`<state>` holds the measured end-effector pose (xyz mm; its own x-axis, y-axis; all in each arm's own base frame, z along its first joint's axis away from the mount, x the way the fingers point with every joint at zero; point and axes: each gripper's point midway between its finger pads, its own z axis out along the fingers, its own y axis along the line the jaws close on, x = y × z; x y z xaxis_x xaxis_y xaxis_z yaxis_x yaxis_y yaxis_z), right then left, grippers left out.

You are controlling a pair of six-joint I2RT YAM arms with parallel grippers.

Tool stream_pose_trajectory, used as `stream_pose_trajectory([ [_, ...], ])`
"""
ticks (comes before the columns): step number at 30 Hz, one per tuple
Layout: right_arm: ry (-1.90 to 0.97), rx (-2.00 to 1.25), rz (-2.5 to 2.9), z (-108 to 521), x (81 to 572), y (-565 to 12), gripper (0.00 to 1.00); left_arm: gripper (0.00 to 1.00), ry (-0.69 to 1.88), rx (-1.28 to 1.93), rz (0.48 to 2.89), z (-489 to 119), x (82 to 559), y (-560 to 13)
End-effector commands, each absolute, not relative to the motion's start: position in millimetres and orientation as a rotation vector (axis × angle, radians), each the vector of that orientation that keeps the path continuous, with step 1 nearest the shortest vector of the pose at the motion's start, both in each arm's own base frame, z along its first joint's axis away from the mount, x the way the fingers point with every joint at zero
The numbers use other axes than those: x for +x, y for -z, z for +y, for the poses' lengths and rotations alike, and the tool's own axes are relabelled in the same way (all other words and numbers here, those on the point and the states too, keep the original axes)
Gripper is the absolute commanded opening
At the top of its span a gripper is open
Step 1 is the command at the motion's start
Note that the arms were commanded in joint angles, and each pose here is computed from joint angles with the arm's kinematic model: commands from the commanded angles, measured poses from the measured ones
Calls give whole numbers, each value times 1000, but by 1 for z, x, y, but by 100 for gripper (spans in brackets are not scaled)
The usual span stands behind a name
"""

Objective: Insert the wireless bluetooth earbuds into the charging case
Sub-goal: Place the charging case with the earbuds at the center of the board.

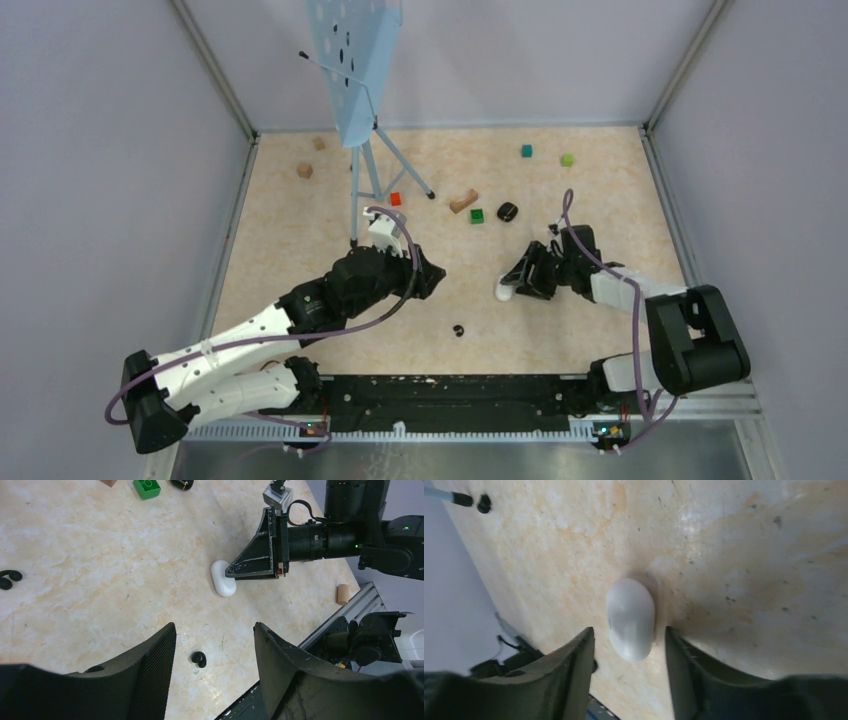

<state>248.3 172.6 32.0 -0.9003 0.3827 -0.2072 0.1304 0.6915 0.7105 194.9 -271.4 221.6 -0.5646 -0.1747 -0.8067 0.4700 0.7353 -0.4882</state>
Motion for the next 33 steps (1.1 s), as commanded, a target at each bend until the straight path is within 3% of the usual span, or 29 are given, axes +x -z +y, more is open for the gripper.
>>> stream_pose_trajectory([
  [1,-826,396,2543,148,253,-43,64,64,879,211,1950,-271,199,-235],
  [3,-777,394,2529,142,253,-52,83,64,874,208,1955,-271,199,-233],
  [4,-743,392,2521,138,255,-58,84,64,869,207,1960,-270,199,-232],
  [11,-386,470,2379,82,253,-118,85,65,734,171,2048,-254,204,-213],
  [24,108,712,2158,-15,217,-211,87,80,518,240,2158,-229,205,-198],
  [27,161,774,2228,-25,219,-205,88,80,504,331,2180,-236,206,-203],
  [33,79,1072,2422,-42,221,-141,88,81,496,439,2256,-246,213,-199],
])
